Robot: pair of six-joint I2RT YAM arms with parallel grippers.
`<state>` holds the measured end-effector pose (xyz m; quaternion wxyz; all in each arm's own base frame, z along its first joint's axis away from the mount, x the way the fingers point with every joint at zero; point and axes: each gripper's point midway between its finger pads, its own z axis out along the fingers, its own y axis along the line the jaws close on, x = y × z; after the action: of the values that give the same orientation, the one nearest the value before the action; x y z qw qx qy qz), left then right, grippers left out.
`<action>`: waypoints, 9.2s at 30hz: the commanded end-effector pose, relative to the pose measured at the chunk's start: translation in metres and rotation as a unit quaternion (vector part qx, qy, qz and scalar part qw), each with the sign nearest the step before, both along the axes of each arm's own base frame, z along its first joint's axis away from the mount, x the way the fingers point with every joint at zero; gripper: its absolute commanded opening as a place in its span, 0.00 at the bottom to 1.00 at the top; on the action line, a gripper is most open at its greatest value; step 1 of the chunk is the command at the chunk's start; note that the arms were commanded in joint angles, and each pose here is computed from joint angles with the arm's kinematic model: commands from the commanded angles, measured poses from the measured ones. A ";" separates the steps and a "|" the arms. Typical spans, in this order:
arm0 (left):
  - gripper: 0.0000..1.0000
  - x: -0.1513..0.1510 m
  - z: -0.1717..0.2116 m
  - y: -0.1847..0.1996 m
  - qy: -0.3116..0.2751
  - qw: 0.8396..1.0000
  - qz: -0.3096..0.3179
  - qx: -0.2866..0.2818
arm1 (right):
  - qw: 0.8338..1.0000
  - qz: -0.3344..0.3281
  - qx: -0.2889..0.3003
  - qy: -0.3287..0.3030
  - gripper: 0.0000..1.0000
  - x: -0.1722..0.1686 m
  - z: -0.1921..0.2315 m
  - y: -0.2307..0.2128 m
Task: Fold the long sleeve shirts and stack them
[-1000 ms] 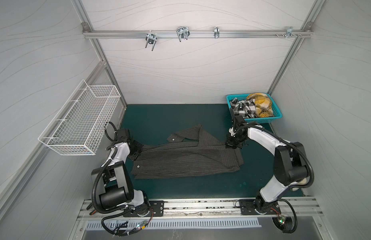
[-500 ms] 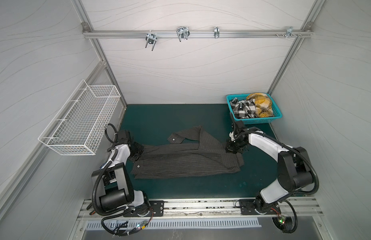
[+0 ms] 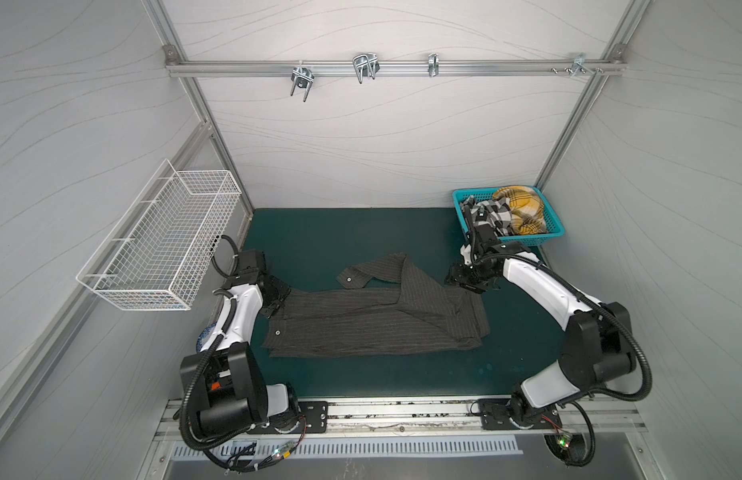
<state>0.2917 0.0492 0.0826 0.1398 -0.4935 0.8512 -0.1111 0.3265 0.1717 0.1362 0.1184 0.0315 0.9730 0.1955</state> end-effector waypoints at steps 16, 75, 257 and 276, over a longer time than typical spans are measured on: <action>0.00 -0.016 -0.069 0.000 0.131 0.990 -0.042 0.001 | 0.977 0.186 -0.091 -0.049 0.75 0.131 -0.063 0.112; 0.00 0.006 0.000 -0.031 0.042 0.996 -0.076 -0.002 | 0.973 0.220 0.014 0.070 0.55 0.037 -0.079 0.189; 0.00 0.048 0.160 -0.233 -0.423 0.794 -0.373 -0.229 | 0.939 0.206 0.275 0.012 0.67 -0.032 0.061 0.177; 0.00 0.024 0.205 -0.266 -0.433 0.678 -0.499 -0.322 | 0.871 0.284 0.399 -0.044 0.80 -0.008 0.121 0.182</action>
<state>0.3219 -0.2107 0.2456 0.2288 0.0211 0.7637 -0.6033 0.3200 0.3505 0.2393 0.0645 -0.1720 0.7999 0.5713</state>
